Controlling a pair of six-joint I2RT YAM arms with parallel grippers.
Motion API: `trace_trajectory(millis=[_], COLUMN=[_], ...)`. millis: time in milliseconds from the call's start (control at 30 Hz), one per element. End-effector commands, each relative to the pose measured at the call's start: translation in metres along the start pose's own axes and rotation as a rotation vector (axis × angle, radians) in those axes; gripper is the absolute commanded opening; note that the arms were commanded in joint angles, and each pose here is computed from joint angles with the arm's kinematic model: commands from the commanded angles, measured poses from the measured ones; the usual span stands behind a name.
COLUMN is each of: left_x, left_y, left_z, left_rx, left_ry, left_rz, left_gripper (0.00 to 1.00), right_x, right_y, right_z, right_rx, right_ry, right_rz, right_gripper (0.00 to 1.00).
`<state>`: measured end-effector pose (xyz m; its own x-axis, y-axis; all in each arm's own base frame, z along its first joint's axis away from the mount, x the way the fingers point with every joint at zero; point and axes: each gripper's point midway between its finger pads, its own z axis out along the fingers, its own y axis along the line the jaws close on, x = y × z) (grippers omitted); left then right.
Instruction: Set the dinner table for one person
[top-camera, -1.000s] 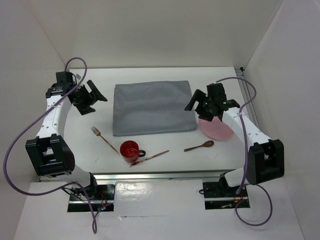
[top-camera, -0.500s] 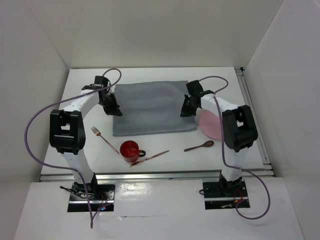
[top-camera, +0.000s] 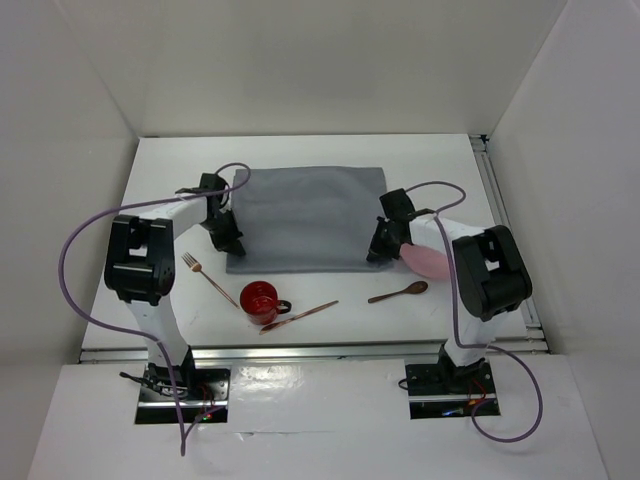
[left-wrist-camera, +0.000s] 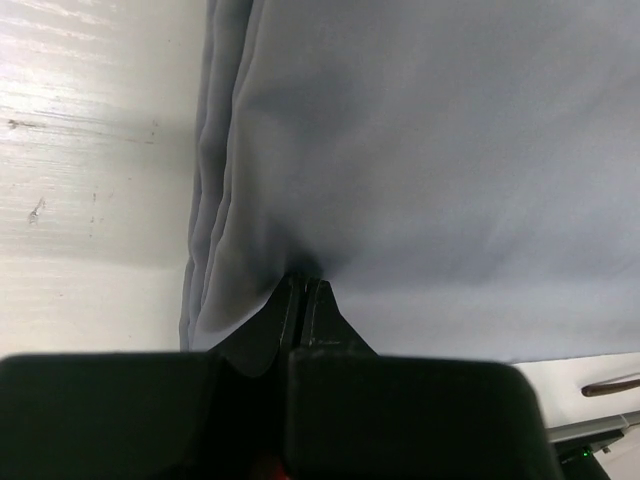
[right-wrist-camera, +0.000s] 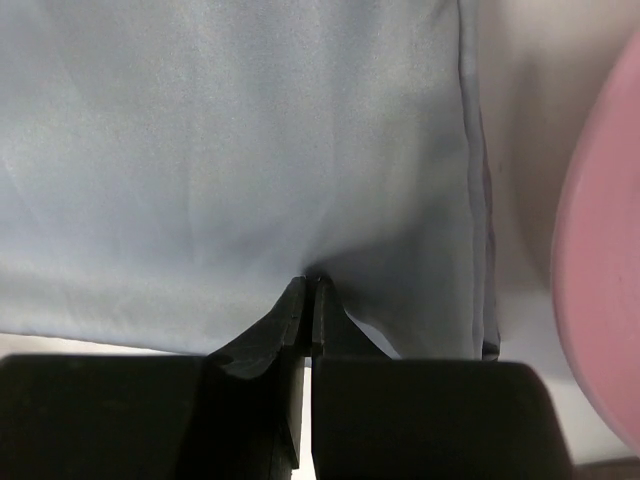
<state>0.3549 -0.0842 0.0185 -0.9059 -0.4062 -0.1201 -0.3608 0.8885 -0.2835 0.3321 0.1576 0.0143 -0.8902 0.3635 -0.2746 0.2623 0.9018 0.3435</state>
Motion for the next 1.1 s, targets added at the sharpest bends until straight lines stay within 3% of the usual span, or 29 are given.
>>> trace_trajectory(millis=[0,400,633,700,800,833,867,900,967,1067], left_x=[0.011,0.026,0.011,-0.004,-0.023,-0.028,-0.028,-0.031,-0.03,-0.025], left_y=[0.011,0.02,0.022,0.008,-0.012,-0.023,-0.031,-0.033,-0.05,-0.059], left_z=[0.003,-0.014,-0.03,-0.051,-0.084,-0.106,-0.117,-0.129,-0.16,-0.181], left_rx=[-0.05,-0.058,-0.114,-0.09,-0.051,-0.031,-0.014,-0.011,0.031,0.057], left_ry=[0.002,-0.028,-0.071,-0.127,-0.211,-0.257,-0.276,-0.305,-0.378,-0.425], left_rz=[-0.006,-0.002,-0.001,0.026,0.066,0.081,0.097,0.111,0.155,0.2], left_gripper=[0.0,0.0,0.0,0.16,0.37,0.41,0.45,0.55,0.63,0.72], right_x=[0.019,0.042,0.023,-0.002,-0.032,-0.045,-0.052,-0.05,-0.056,-0.042], right_y=[-0.017,-0.034,-0.013,0.008,0.024,0.019,0.012,0.0,-0.03,-0.08], right_z=[0.001,-0.013,-0.04,-0.07,-0.117,-0.13,-0.143,-0.148,-0.159,-0.156], right_rx=[0.059,0.086,0.034,-0.002,-0.028,-0.006,0.001,0.041,0.115,0.217], right_ry=[0.016,0.021,-0.025,-0.114,-0.253,-0.308,-0.351,-0.353,-0.396,-0.36], right_rz=[0.001,0.012,0.007,-0.006,0.029,0.057,0.086,0.126,0.214,0.375], right_gripper=[0.0,0.0,0.0,0.01,0.29,0.5,0.56,0.64,0.8,0.87])
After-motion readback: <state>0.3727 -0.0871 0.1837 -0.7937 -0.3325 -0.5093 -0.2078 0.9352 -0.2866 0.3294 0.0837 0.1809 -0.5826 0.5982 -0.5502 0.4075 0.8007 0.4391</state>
